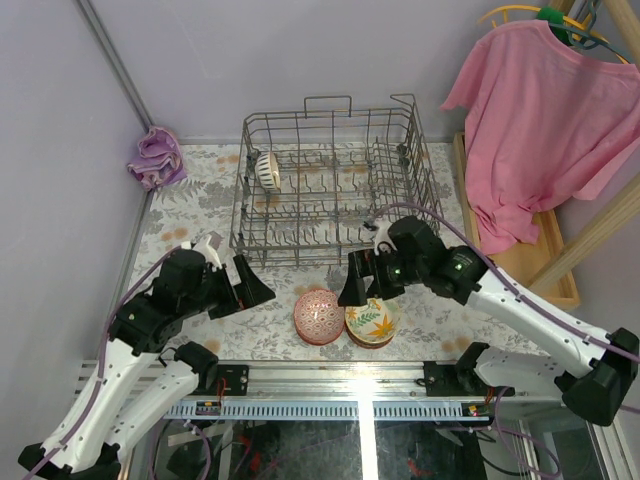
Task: Load the bowls into the dish rack
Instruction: Pick up the bowl from the center of the board, then place the bowl in the dish rack.
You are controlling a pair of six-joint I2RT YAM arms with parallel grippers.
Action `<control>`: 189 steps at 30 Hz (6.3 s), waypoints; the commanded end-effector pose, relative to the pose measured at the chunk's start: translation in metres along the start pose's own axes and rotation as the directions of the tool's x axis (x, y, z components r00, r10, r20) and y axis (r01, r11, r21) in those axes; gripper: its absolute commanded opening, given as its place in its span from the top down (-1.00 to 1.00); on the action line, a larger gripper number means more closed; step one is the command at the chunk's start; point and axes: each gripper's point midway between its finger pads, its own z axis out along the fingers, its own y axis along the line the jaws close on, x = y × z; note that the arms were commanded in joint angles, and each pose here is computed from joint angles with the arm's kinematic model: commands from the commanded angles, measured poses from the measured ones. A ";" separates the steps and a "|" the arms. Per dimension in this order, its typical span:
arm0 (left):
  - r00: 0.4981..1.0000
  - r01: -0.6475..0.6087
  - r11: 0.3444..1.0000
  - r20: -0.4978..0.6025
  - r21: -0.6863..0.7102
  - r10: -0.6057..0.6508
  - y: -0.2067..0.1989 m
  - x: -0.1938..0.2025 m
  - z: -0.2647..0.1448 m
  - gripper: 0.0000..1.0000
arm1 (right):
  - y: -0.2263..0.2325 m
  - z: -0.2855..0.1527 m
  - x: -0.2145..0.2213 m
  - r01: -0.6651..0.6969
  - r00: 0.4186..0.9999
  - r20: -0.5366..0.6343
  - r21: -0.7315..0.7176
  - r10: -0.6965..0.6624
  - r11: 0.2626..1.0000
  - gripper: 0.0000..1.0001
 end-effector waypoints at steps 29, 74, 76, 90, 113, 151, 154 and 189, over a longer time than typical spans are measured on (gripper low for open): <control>0.992 -0.115 0.992 -0.042 0.046 0.117 -0.013 0.000 -0.009 -0.99 | -0.022 0.031 0.057 0.375 0.927 -0.237 0.650 -0.291 0.661 0.12; 0.993 -0.105 0.994 -0.047 0.025 0.106 -0.001 0.007 -0.004 -0.99 | 0.008 0.020 0.032 0.341 0.935 -0.141 0.617 -0.326 0.710 1.00; 0.993 -0.105 0.994 -0.047 0.024 0.106 -0.001 0.007 -0.003 -0.99 | 0.012 0.016 0.028 0.328 0.938 -0.117 0.609 -0.327 0.722 1.00; 0.990 -0.134 0.990 -0.028 0.032 0.135 -0.007 0.001 -0.010 -0.99 | 0.051 -0.011 0.003 0.244 0.943 0.086 0.476 -0.320 0.845 1.00; 0.990 -0.137 0.990 -0.031 0.024 0.138 -0.009 -0.002 -0.011 -0.99 | 0.106 -0.064 -0.091 0.180 0.889 0.384 0.210 -0.250 0.961 1.00; 0.989 -0.106 0.994 0.104 -0.019 0.107 -0.001 -0.005 -0.055 -0.99 | 0.090 0.008 -0.366 0.280 0.808 0.581 -0.222 -0.104 0.934 1.00; 0.987 -0.108 0.994 0.113 -0.033 0.111 0.001 -0.006 -0.060 -0.99 | 0.082 0.021 -0.376 0.275 0.807 0.584 -0.244 -0.086 0.930 1.00; 0.983 -0.123 0.990 0.128 -0.072 0.131 0.009 -0.007 -0.065 -0.99 | -0.010 0.111 -0.405 0.131 0.840 0.542 -0.246 0.024 0.960 1.00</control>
